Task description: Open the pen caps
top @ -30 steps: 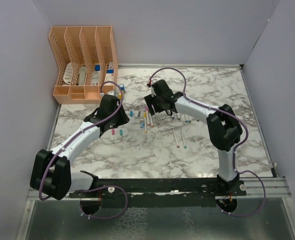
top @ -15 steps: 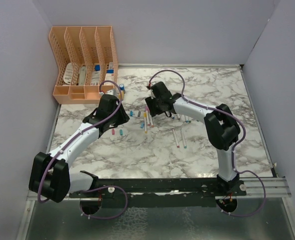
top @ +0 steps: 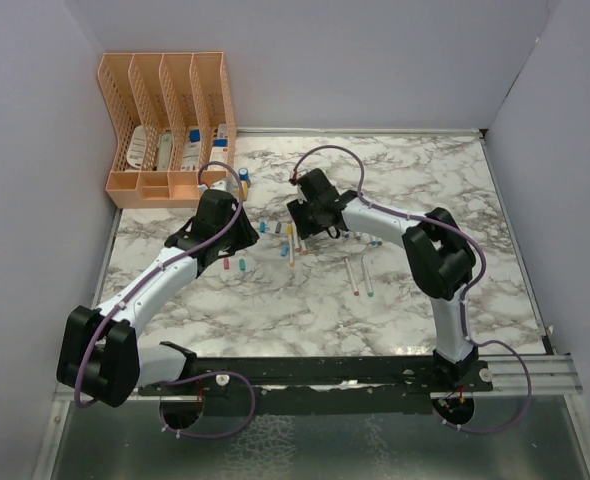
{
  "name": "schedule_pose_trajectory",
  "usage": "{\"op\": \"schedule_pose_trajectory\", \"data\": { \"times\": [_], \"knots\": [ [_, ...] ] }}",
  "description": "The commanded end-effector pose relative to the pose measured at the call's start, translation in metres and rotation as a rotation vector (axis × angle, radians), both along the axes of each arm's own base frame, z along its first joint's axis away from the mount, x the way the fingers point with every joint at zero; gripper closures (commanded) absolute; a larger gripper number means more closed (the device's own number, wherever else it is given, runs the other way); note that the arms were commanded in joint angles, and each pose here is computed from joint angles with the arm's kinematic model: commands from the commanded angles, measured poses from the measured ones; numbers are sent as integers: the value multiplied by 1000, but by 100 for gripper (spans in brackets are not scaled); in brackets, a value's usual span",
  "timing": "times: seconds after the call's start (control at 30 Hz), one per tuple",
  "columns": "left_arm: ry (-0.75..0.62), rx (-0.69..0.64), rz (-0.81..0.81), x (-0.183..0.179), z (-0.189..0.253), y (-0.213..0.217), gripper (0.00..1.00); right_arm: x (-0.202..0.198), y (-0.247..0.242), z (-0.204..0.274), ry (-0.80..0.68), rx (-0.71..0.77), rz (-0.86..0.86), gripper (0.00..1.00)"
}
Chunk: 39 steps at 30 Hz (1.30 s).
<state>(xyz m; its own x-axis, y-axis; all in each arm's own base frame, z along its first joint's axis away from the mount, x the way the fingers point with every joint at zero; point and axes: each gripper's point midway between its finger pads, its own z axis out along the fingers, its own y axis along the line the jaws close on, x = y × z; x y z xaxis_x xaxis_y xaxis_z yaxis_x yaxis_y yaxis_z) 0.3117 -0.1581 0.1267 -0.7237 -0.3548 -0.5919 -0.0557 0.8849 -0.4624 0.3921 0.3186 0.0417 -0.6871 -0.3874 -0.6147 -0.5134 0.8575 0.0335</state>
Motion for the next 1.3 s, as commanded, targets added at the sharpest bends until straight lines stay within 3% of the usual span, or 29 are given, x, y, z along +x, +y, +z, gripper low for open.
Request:
{"op": "schedule_pose_trajectory", "data": {
  "times": [0.0,0.3,0.73,1.07,1.27],
  "knots": [
    [-27,-27,-19,-1,8,-4,66,-9,4,-18,42,-8,9,49],
    [-30,-31,-23,0,10,-5,66,-16,0,-31,73,-30,3,54],
    [-30,-67,-49,8,19,-16,66,-46,-20,-51,183,-68,-53,70],
    [-31,-100,-77,17,35,-26,66,-54,-26,-53,236,-77,-68,91],
    [-34,-136,-81,17,34,-31,66,-48,-30,-40,204,-66,-87,99]
  ]
}}
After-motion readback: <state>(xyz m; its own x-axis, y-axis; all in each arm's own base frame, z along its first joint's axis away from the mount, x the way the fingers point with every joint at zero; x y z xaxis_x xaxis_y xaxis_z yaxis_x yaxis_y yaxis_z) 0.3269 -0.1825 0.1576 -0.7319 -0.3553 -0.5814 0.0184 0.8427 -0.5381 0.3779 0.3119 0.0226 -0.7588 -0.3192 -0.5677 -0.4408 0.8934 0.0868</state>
